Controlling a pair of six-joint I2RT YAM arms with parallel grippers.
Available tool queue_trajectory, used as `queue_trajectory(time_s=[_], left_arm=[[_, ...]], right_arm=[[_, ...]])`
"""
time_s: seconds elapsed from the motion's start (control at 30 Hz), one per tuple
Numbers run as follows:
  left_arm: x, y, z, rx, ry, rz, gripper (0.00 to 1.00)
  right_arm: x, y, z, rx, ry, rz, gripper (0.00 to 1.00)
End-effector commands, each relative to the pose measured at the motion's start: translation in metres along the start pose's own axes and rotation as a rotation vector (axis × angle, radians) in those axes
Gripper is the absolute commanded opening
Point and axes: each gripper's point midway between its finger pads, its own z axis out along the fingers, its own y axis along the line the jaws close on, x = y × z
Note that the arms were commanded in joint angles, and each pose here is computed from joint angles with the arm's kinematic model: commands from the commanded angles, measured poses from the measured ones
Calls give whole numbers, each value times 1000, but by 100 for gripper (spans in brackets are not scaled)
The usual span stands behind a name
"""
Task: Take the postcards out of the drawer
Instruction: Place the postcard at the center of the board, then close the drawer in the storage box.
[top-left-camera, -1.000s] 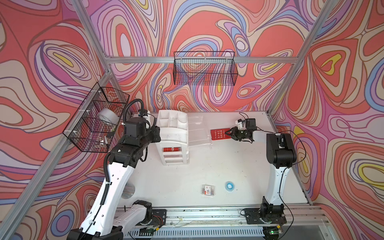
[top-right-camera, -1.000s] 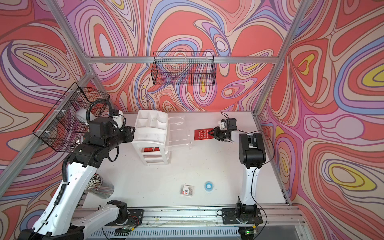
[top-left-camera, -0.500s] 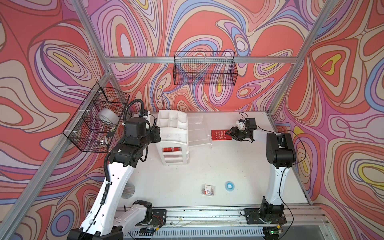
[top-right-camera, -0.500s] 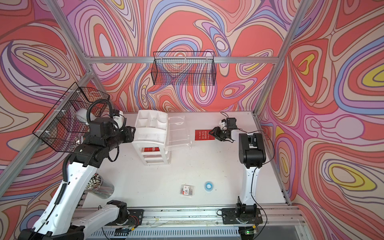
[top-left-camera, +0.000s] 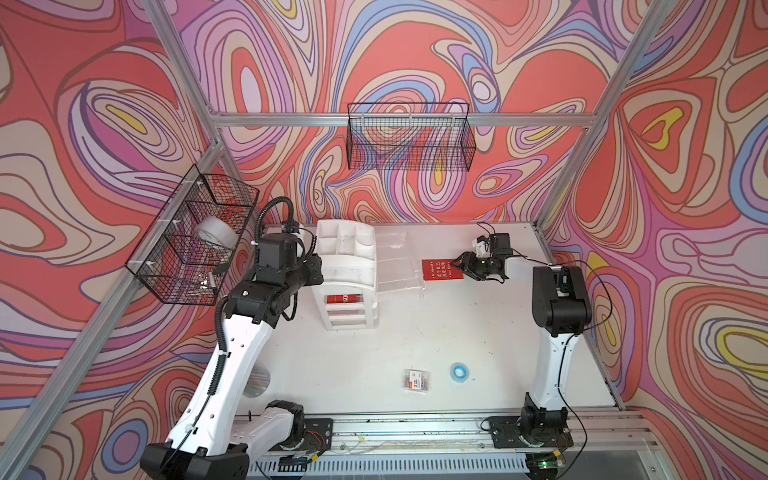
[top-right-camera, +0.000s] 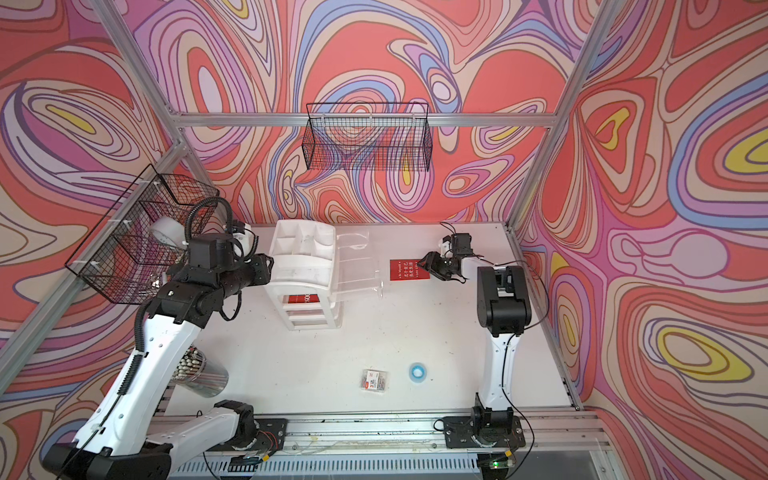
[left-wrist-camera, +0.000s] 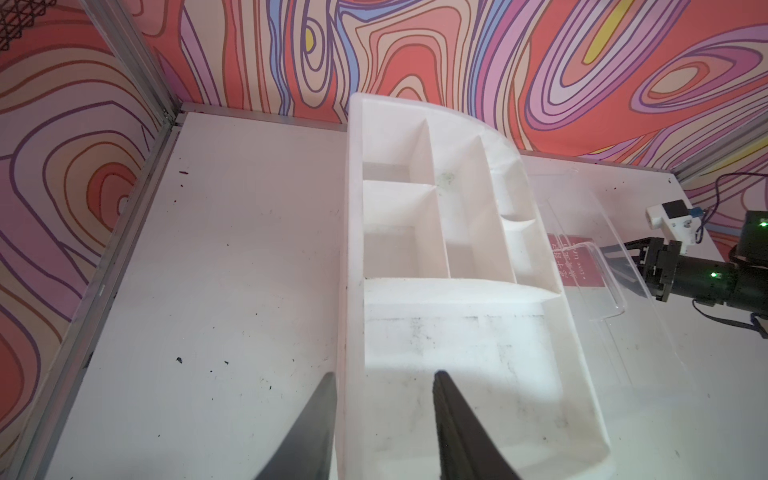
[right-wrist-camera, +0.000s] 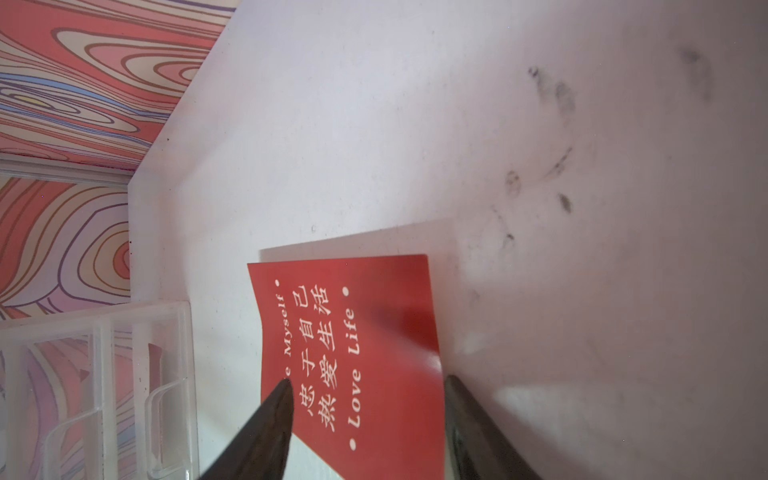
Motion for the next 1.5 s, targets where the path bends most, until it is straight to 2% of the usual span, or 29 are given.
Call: queue_trajectory(time_s=[0.0, 0.33, 0.7, 1.1, 1.47], left_arm=[[2, 8, -2, -35, 24, 2, 40], [9, 10, 9, -28, 68, -9, 39], [17, 9, 18, -17, 112, -10, 30], [20, 6, 24, -2, 130, -24, 21], [25, 7, 31, -8, 150, -29, 16]], right_arm=[[1, -12, -8, 79, 2, 4, 60], [-6, -14, -25, 98, -28, 3, 61], [-8, 3, -40, 61, -51, -11, 57], [0, 44, -65, -45, -64, -47, 48], [22, 107, -57, -122, -25, -150, 46]])
